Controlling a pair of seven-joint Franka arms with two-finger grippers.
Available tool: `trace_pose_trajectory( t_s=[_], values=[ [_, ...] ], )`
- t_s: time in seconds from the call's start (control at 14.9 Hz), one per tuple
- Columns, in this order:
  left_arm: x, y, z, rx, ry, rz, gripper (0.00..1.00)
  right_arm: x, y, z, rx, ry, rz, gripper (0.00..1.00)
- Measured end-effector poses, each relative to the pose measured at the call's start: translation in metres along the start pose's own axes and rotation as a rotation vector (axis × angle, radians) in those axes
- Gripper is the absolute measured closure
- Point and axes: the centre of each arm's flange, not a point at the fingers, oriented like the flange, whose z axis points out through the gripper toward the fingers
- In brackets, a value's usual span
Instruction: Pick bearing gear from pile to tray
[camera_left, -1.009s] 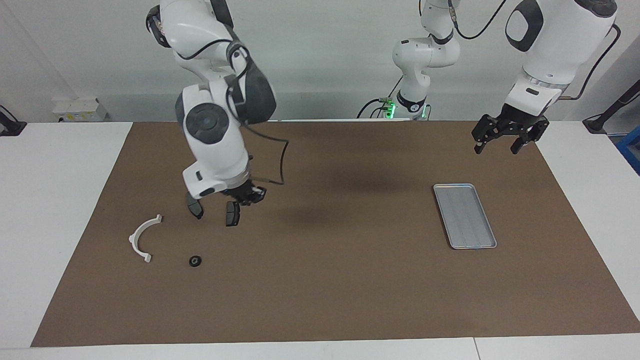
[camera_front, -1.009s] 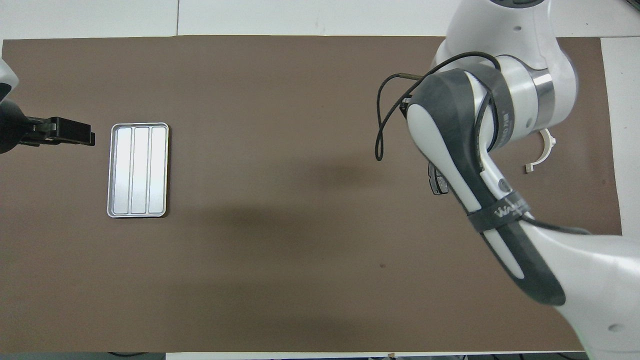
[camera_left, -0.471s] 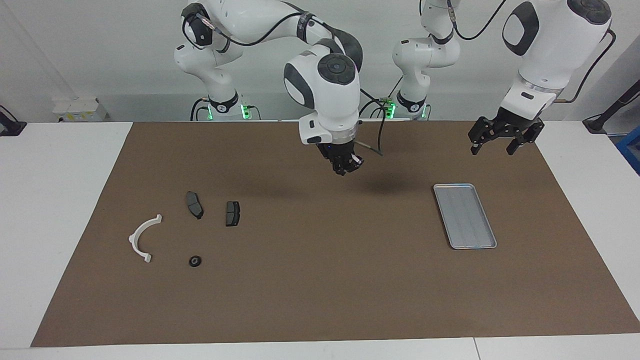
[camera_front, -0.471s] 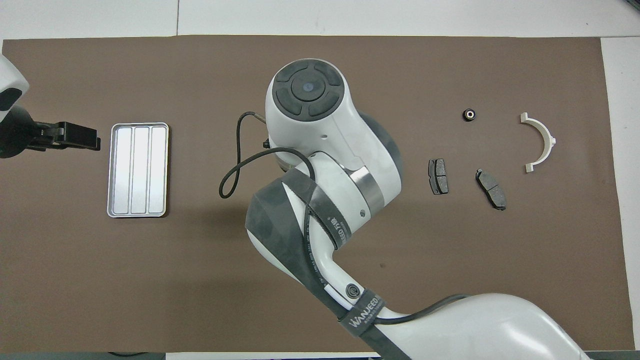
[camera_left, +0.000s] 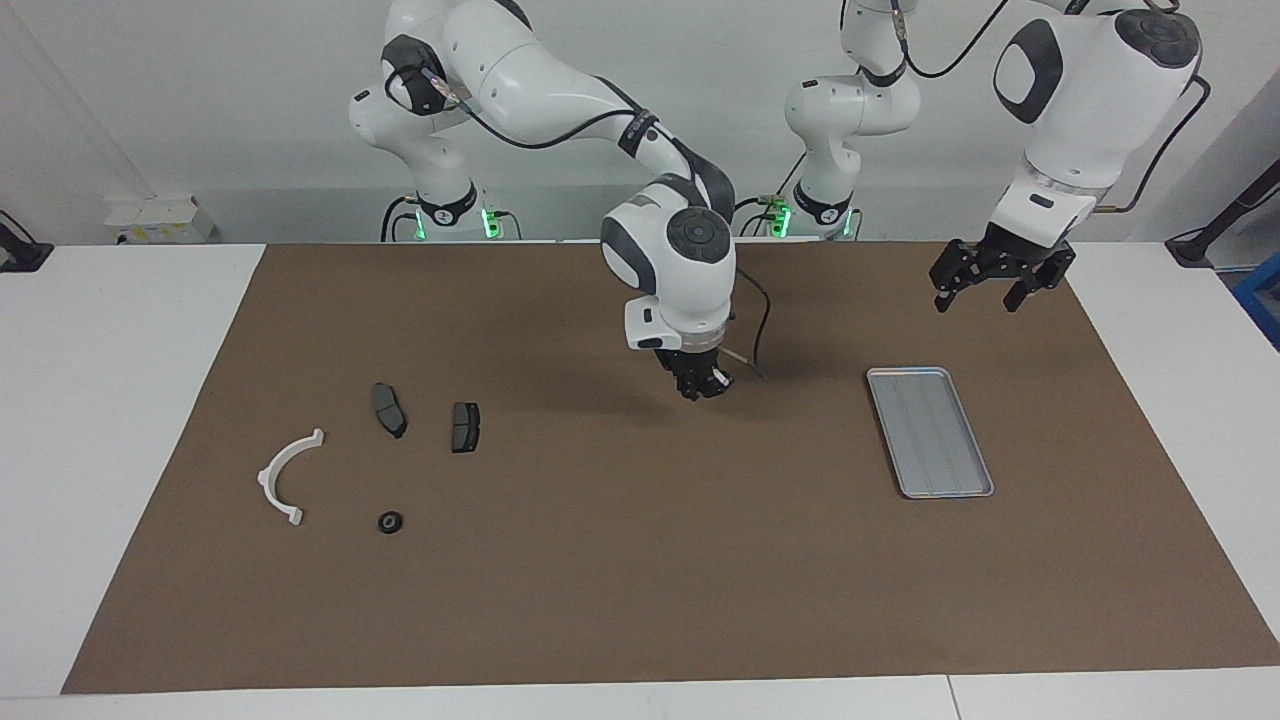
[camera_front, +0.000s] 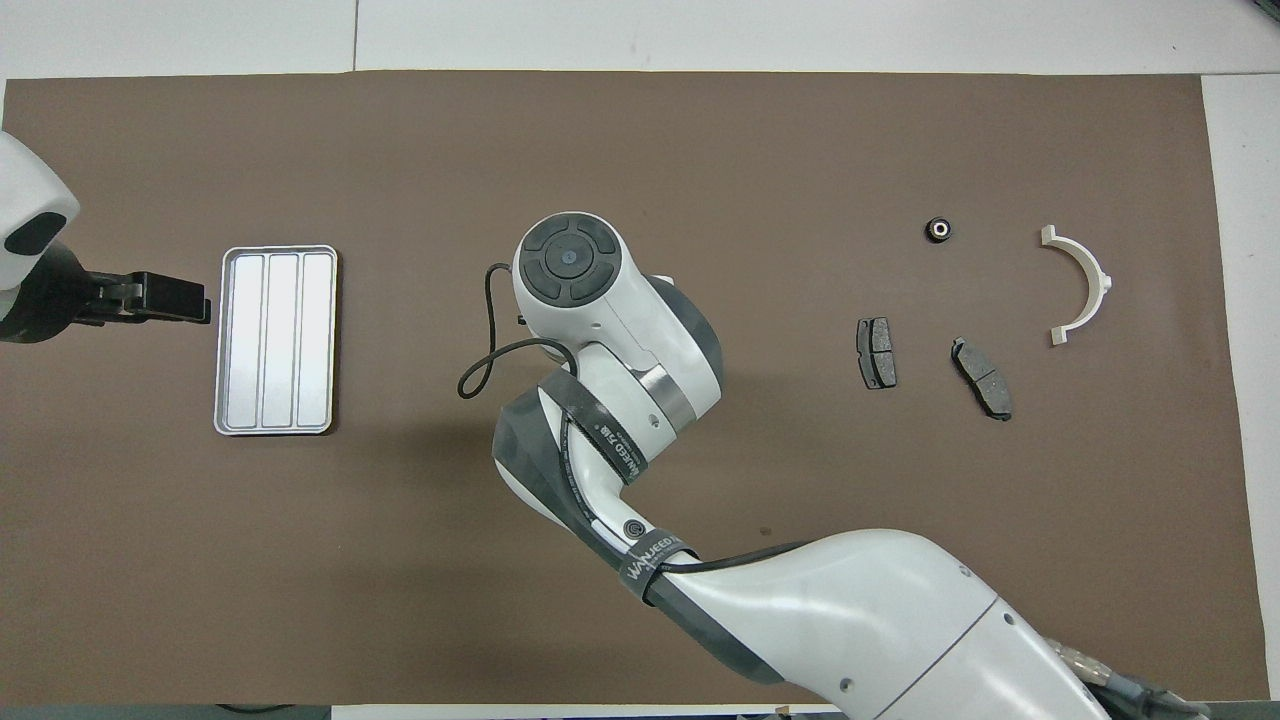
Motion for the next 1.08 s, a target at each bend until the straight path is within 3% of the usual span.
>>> trace_pose_trajectory(
  t_s=[0.34,0.67,0.74,0.94,1.08],
  values=[
    [0.000,0.000,-0.001,0.000,0.012,-0.001,0.00,0.019,0.011,0.054,0.006,0.036,0.007,0.76],
    [0.002,0.002,0.004,0.000,0.029,0.003,0.00,0.019,0.014,0.054,0.022,0.039,0.007,0.76],
    [0.001,0.003,0.007,0.000,0.026,0.005,0.00,0.020,0.014,0.054,0.020,0.039,0.007,0.72],
    [0.001,0.012,0.014,0.001,0.024,-0.016,0.00,0.022,0.016,0.042,-0.034,0.035,0.013,0.40],
    [0.005,0.027,0.021,0.004,0.023,-0.049,0.00,0.034,0.014,0.008,-0.055,0.039,0.033,0.18]
  ],
)
